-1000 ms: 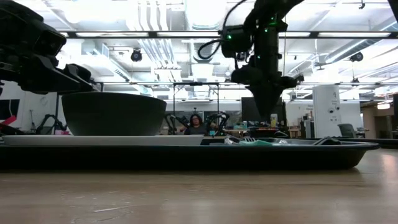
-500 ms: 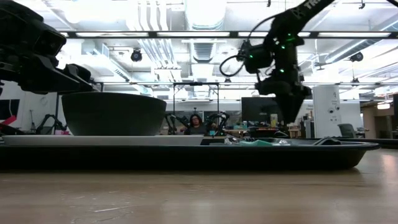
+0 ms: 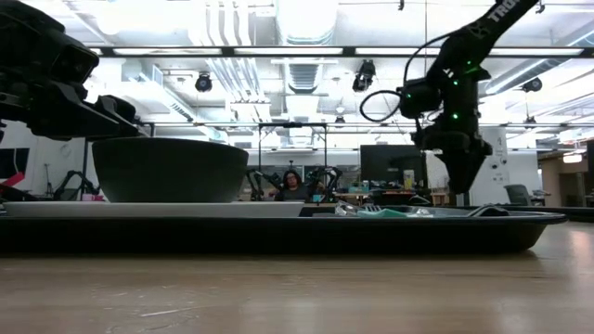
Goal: Set up tray
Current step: Put the blue knife on top of the gray napkin
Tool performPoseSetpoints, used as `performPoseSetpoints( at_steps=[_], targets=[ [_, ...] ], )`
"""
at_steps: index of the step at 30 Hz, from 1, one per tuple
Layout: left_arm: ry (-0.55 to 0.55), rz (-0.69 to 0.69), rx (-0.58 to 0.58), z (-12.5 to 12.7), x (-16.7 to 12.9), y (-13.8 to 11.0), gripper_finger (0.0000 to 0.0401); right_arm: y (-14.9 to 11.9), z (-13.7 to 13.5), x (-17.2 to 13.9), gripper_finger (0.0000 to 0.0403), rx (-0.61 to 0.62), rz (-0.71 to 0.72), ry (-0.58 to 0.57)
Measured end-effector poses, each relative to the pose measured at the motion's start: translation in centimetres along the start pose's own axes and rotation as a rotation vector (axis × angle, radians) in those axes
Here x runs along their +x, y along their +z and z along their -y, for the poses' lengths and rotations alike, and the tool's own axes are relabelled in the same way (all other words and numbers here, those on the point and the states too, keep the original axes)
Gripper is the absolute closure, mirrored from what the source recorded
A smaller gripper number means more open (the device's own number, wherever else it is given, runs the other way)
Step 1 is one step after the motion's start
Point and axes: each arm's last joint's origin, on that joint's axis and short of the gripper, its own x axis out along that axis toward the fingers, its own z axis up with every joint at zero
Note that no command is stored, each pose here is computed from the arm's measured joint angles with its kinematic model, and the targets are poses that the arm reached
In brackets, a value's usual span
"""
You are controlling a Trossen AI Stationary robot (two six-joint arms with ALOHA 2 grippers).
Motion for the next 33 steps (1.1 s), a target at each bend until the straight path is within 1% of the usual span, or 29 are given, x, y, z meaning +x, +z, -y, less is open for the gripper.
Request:
performPoseSetpoints(
  at_steps=[6,12,16,19,33],
  targets=[
    [0.0,0.0,0.0,0.0,0.0,0.0,0.0305,-0.4,1.1,1.0,0.0234,-0.032,-0.029,0.01],
    [0.0,0.0,0.0,0.0,0.0,0.0,0.0305,-0.9,2.1,2.4,0.0242,-0.055,0.004,0.013],
    [0.0,0.0,0.0,0.0,0.0,0.0,0.0305,-1.4,2.8,3.4,0.0248,-0.051,0.007,0.069],
    [0.0,0.0,0.0,0.0,0.0,0.0,0.0305,-1.8,3.4,3.8,0.0253,-0.042,0.006,0.07],
    [0.0,0.0,0.0,0.0,0.0,0.0,0.0305,-1.6,3.3,3.9,0.0279,-0.019,0.024,0.072]
  ],
)
